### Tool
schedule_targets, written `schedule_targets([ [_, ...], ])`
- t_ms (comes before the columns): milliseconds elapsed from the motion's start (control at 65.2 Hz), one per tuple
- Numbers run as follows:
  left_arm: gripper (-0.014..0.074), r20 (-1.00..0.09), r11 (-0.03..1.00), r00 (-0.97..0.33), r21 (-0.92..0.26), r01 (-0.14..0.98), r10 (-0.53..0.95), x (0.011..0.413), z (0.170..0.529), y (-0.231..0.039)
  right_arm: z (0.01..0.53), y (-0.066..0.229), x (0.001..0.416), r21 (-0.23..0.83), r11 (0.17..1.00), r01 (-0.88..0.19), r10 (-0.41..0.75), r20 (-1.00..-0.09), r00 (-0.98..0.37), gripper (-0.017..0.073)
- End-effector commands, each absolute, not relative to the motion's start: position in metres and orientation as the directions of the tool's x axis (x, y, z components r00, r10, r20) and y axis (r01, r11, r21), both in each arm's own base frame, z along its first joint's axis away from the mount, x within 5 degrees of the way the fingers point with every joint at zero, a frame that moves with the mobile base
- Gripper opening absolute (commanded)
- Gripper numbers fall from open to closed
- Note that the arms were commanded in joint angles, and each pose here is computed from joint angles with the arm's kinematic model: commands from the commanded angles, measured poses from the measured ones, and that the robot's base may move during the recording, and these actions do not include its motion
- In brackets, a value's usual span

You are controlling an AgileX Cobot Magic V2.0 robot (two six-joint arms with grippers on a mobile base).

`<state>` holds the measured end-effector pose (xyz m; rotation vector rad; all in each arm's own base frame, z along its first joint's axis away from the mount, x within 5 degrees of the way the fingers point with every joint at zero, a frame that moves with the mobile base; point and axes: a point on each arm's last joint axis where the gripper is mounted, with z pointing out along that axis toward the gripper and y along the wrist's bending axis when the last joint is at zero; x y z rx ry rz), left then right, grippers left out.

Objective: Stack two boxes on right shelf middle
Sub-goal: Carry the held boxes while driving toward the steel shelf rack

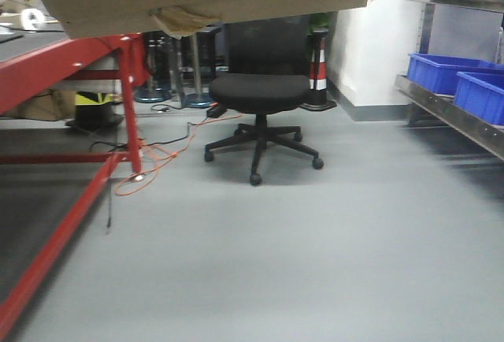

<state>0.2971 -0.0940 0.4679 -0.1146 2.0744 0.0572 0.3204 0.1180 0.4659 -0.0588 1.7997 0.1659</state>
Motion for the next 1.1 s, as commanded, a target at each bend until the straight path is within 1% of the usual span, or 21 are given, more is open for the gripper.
schedule_targets([
  [0,-0.0111,-0.897,0.997,-0.438,-0.021,-0.078,-0.053,0.2962,0.4751,-0.0962,0.4833,0.1215,0.3151,0.107,0.976,-0.192,0.082,-0.988,-0.132,-0.0151],
  [1088,-0.0111,-0.897,0.997,-0.438,-0.021,-0.078,-0.053,0.2962,0.4751,-0.0962,0.4833,0.1215,0.3151,0.107,0.976,-0.192,0.082,-0.988,-0.132,-0.0151],
])
